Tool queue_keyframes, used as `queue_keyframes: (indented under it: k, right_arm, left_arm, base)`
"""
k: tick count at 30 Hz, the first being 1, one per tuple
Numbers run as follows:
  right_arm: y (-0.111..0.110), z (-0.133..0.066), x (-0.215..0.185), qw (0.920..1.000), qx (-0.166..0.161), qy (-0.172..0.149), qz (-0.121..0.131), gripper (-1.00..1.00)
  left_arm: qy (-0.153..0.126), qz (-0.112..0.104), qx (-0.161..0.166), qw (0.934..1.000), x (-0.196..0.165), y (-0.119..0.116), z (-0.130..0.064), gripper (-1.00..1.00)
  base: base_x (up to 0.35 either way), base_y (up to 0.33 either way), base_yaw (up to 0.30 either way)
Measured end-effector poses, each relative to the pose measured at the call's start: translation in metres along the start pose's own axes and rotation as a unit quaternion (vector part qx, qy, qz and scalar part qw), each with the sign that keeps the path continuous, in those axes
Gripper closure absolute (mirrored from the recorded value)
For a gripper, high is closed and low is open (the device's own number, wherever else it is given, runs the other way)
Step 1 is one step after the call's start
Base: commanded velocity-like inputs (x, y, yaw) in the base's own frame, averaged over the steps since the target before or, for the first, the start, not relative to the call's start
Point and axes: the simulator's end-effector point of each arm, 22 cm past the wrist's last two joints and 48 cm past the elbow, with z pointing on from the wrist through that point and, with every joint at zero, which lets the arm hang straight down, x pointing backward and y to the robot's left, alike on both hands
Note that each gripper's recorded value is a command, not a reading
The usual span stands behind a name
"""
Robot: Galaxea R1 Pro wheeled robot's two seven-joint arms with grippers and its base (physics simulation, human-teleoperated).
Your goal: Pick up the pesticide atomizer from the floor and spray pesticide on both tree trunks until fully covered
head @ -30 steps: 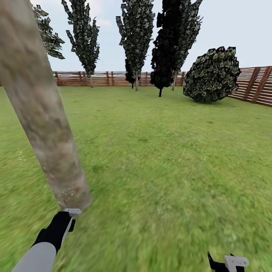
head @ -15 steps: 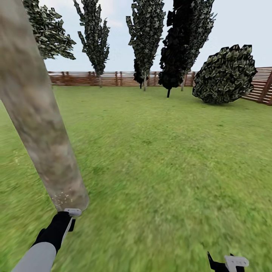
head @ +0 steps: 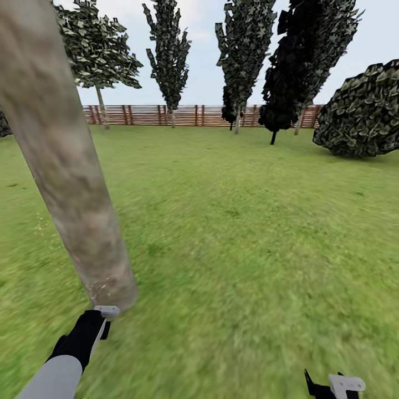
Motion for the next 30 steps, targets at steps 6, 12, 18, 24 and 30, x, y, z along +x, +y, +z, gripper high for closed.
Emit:
queue_keyframes:
  k: [6, 12, 18, 24, 30]
  right_arm:
    - [0.0, 0.0, 0.0, 1.0, 0.0, 0.0, 0.0, -1.0]
    - [0.0, 0.0, -0.0001, 1.0, 0.0, 0.0, 0.0, -1.0]
    - [0.0, 0.0, 0.0, 1.0, 0.0, 0.0, 0.0, -1.0]
    - [-0.0009, 0.0, 0.0, 1.0, 0.001, 0.0, 0.0, -1.0]
    - [-0.0041, 0.0001, -0.0008, 1.0, 0.004, -0.001, 0.0, -1.0]
  left_arm:
    - [-0.001, -0.001, 0.0, 1.0, -0.0006, -0.0001, -0.0001, 1.0]
    - [-0.002, -0.001, 0.0, 1.0, -0.0012, 0.0, -0.0002, 1.0]
    - [-0.004, -0.003, 0.0, 1.0, -0.0025, 0.0007, -0.0004, 1.0]
    - [-0.005, -0.003, 0.0, 1.0, -0.0028, 0.0, -0.0006, 1.0]
    - [-0.006, -0.005, 0.001, 1.0, -0.0031, -0.0004, -0.0006, 1.0]
  base:
    - [0.01, -0.017, 0.276]
    - [0.0, 0.0, 0.276]
    - [0.148, -0.093, 0.261]
    - [0.199, -0.196, 0.035]
    - [0.007, -0.142, 0.0]
